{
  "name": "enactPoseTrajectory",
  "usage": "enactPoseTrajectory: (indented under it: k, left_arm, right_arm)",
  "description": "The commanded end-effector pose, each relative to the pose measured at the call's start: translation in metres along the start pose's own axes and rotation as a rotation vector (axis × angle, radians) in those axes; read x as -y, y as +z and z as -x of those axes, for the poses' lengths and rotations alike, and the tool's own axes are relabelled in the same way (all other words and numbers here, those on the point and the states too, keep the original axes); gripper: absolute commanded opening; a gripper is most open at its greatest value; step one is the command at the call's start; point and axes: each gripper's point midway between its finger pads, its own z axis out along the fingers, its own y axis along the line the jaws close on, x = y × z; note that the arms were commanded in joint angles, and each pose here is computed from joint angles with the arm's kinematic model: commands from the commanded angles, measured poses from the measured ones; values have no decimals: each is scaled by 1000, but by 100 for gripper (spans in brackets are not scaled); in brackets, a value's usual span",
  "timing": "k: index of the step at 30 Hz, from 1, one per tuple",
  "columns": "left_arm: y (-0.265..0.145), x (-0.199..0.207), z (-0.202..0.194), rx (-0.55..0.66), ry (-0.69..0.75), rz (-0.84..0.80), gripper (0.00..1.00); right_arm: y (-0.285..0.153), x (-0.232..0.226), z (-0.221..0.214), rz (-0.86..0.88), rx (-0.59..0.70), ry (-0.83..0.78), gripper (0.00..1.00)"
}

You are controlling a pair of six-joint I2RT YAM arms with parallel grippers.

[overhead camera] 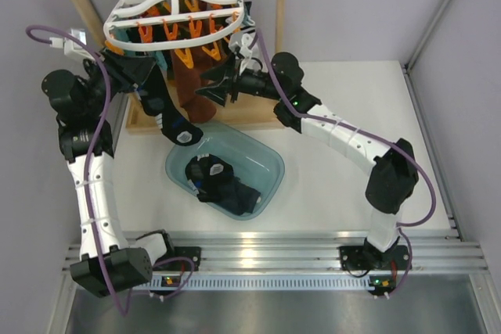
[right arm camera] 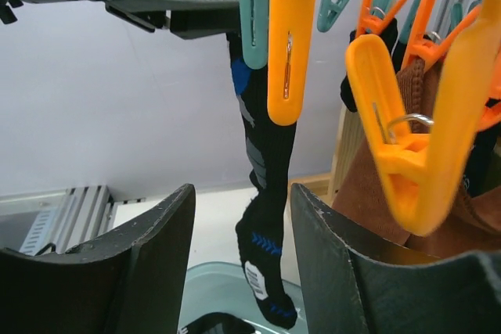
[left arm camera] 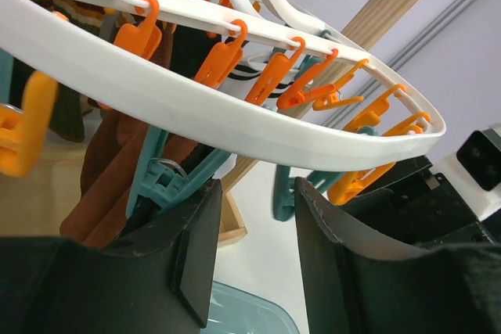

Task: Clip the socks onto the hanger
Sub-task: Open the clamp at the hanger.

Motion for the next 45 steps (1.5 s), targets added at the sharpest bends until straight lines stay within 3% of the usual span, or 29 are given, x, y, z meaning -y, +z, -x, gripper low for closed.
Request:
enactPoseTrajectory:
  k: [1,8,16,26,28,34,36,37,39,45]
  left_arm:
    - [2,15,15,42,54,-20,47]
    - [2,18,15,54,20,-36,49]
    - [13,12,20,60,-4,-23,41]
    - [16,17,23,67,19,-47,17]
    - [15,19,24,70,23,-48,10]
    - [13,21,23,70,25,-53,0]
    - [12,23,23,67,24,-60,0]
    - [11,25,23,66,27,-66,0]
    - [10,27,22,64,32,-69,0]
    - [-1,32,15,34,52,-47,0]
  right_arm:
    - [0,-14,51,-20,91,-94,52]
    - [21,-15,67,-17,148,-112,53]
    - [38,-27,75,11,197,-140,54]
    - [54,-29,77,-34,222,-173,54]
    - [53,-25,76,-73,210,-157,54]
    - [35,-12,49,-187,116,-114,59]
    - [32,-19,34,-149,59,-91,53]
    - [30,-26,30,-116,41,-87,42]
    - [28,-46,21,-11,24,-86,39]
    - [36,-57,55,-13,101,-163,54]
